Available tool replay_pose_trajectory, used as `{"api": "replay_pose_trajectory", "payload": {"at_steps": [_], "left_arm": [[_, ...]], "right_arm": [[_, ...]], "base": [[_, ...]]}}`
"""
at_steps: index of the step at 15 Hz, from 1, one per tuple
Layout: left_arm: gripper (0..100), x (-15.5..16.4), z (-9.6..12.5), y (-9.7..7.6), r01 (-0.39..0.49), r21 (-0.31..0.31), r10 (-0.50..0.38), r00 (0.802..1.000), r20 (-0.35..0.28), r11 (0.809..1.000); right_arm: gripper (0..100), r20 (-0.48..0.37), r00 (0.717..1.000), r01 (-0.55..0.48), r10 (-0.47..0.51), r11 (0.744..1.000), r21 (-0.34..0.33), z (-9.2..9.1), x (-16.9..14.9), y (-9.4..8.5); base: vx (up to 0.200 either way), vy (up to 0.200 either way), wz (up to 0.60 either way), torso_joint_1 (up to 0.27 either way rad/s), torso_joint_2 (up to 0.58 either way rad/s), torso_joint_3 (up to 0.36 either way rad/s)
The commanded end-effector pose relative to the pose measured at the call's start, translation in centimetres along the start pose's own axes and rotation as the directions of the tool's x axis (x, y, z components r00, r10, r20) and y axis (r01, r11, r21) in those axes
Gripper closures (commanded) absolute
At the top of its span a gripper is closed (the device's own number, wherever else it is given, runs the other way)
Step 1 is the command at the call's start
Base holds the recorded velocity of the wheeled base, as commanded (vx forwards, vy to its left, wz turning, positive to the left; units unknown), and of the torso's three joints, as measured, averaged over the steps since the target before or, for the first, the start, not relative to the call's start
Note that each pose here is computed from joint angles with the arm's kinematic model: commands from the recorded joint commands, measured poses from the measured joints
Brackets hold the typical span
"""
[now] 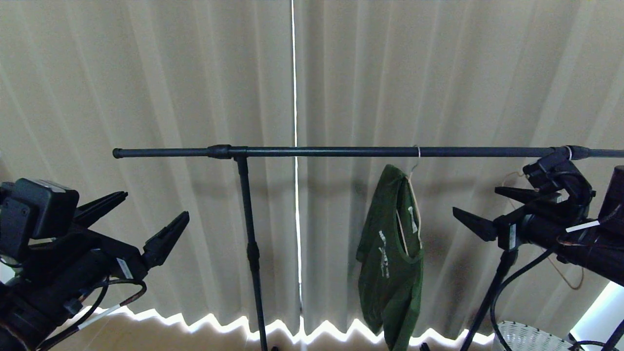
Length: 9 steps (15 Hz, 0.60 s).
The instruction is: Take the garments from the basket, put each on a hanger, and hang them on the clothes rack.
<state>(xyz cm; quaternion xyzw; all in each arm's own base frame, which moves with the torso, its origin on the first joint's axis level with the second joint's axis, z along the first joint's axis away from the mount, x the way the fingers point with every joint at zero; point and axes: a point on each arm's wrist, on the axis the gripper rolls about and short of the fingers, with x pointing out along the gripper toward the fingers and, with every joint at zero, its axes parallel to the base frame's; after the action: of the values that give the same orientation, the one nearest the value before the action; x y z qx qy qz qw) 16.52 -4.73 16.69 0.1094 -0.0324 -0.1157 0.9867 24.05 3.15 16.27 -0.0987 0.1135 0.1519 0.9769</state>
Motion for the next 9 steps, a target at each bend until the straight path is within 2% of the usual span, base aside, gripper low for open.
{"api": "replay_pose_trajectory", "payload": {"at_steps": [1,9], "left_arm": [[0,-0.04,-0.03,0.05,-0.003,0.0,0.003,1.0,-0.001,1.0],[0,-0.04,-0.03,0.05,-0.003,0.0,0.003,1.0,-0.001,1.0]], "right_arm": [[0,0.012,1.0,0.004,-0.004,1.0,-0.002,0.16,-0.5,0.02],[0,0.022,1.0,0.007,-0.007,1.0,-0.004,0.43,-0.45,-0.05]], "base": [[-0.2,0.0,0.0,0.007,0.0,0.007],[-0.2,0.0,0.0,0.002,0.0,0.005]]}}
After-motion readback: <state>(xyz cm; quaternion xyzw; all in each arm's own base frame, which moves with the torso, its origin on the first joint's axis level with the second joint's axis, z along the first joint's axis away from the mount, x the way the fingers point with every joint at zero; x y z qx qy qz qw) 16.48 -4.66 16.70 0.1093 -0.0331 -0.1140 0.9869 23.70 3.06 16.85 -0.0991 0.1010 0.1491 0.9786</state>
